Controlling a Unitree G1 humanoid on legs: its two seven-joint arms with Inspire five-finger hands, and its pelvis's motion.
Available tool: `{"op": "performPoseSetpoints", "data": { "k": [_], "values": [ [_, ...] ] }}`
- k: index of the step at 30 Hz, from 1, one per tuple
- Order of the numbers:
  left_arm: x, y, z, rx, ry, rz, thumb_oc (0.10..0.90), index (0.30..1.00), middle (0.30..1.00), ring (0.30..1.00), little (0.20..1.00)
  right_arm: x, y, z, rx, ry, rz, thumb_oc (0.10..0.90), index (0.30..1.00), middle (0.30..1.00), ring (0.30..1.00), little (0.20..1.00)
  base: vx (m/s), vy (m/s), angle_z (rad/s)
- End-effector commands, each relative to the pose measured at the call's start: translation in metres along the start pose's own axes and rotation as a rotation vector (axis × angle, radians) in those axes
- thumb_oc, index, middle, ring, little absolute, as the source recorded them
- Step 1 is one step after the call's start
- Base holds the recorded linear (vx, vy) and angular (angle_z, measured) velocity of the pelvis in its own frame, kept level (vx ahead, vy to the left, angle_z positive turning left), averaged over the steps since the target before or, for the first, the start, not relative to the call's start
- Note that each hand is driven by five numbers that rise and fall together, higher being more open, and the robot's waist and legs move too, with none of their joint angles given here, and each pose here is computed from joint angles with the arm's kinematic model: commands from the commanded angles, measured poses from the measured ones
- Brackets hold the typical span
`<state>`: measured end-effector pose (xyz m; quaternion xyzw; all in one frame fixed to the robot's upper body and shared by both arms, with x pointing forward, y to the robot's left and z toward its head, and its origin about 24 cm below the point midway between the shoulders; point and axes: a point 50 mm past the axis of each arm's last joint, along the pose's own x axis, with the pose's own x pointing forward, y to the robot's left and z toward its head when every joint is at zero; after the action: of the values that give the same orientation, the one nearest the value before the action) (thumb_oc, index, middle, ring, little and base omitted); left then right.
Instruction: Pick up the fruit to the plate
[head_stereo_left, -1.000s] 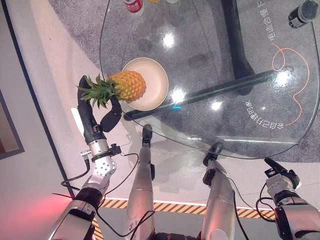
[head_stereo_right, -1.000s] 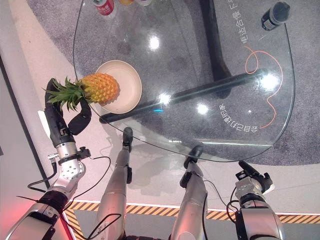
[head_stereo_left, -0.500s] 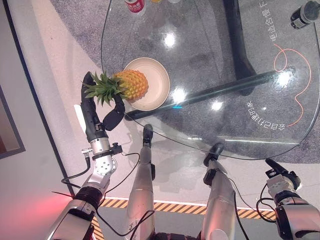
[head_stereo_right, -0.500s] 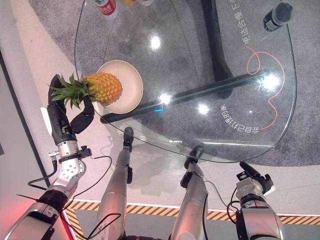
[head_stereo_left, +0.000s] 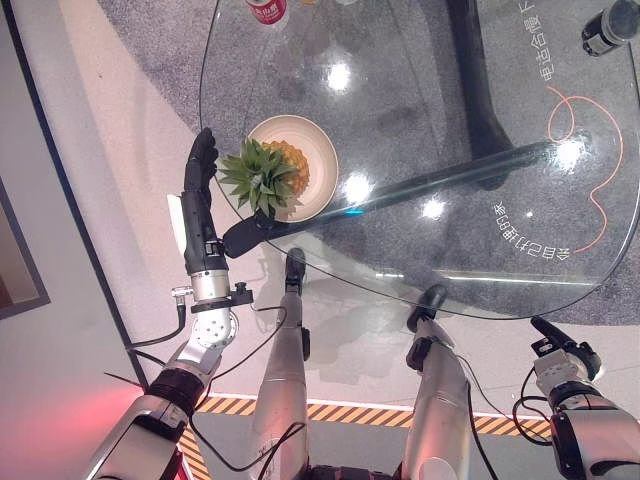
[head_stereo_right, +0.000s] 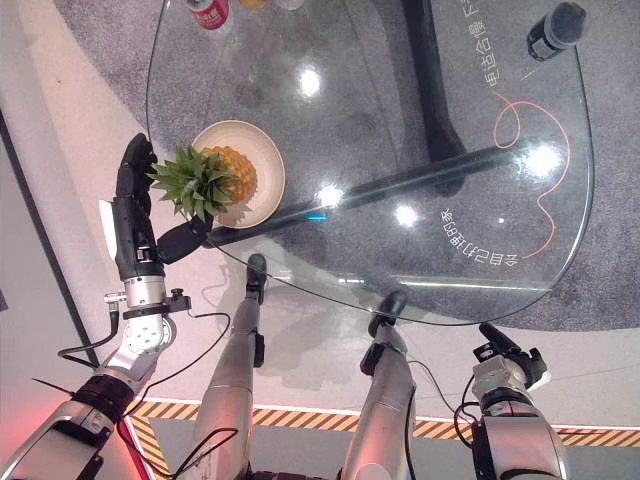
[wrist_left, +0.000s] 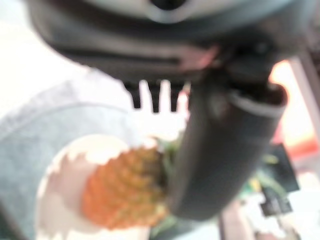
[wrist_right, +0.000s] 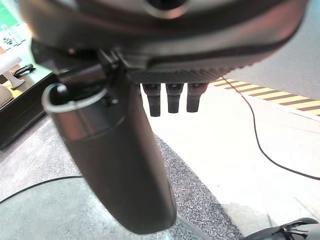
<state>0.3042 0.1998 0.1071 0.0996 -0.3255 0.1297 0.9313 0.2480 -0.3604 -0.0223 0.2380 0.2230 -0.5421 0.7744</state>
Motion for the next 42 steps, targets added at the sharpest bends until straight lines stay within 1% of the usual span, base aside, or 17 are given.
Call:
{"op": "performPoseSetpoints", "data": {
  "k": [1, 10, 16, 25, 35, 42],
  "values": [
    [0.022, -0.006, 0.028, -0.066, -0.167, -0.016, 0.8, 0.9, 0.9, 0.9, 0.9, 0.006, -0.013, 0.029, 0.024, -0.064, -0.051, 0.8, 0.9, 0.9, 0.9, 0.9, 0.0, 0.0, 0.0],
    [0.021, -0.005, 0.027, -0.072, -0.163, -0.006, 0.8, 0.9, 0.9, 0.9, 0.9, 0.006, -0.013, 0.028, 0.011, -0.067, -0.052, 0.8, 0.9, 0.9, 0.9, 0.9, 0.0, 0.0, 0.0],
    [0.024, -0.005, 0.033, -0.092, -0.195, -0.011, 0.8, 0.9, 0.9, 0.9, 0.9, 0.006, -0.012, 0.03, 0.015, -0.066, -0.049, 0.8, 0.9, 0.9, 0.9, 0.9, 0.0, 0.0, 0.0],
    [0.025, -0.012, 0.042, -0.095, -0.236, -0.079, 0.8, 0.9, 0.9, 0.9, 0.9, 0.006, -0.011, 0.031, 0.023, -0.066, -0.049, 0.8, 0.9, 0.9, 0.9, 0.9, 0.0, 0.001, 0.0],
    [0.016, -0.016, 0.036, -0.065, -0.205, -0.145, 0.8, 0.9, 0.9, 0.9, 0.9, 0.006, -0.009, 0.035, 0.029, -0.074, -0.046, 0.8, 0.9, 0.9, 0.9, 0.9, -0.01, 0.001, 0.0],
    [0.013, -0.018, 0.034, -0.052, -0.189, -0.155, 0.8, 0.9, 0.9, 0.9, 0.9, 0.006, -0.011, 0.037, 0.034, -0.073, -0.052, 0.8, 0.9, 0.9, 0.9, 0.9, 0.0, 0.0, 0.0]
  ]
}}
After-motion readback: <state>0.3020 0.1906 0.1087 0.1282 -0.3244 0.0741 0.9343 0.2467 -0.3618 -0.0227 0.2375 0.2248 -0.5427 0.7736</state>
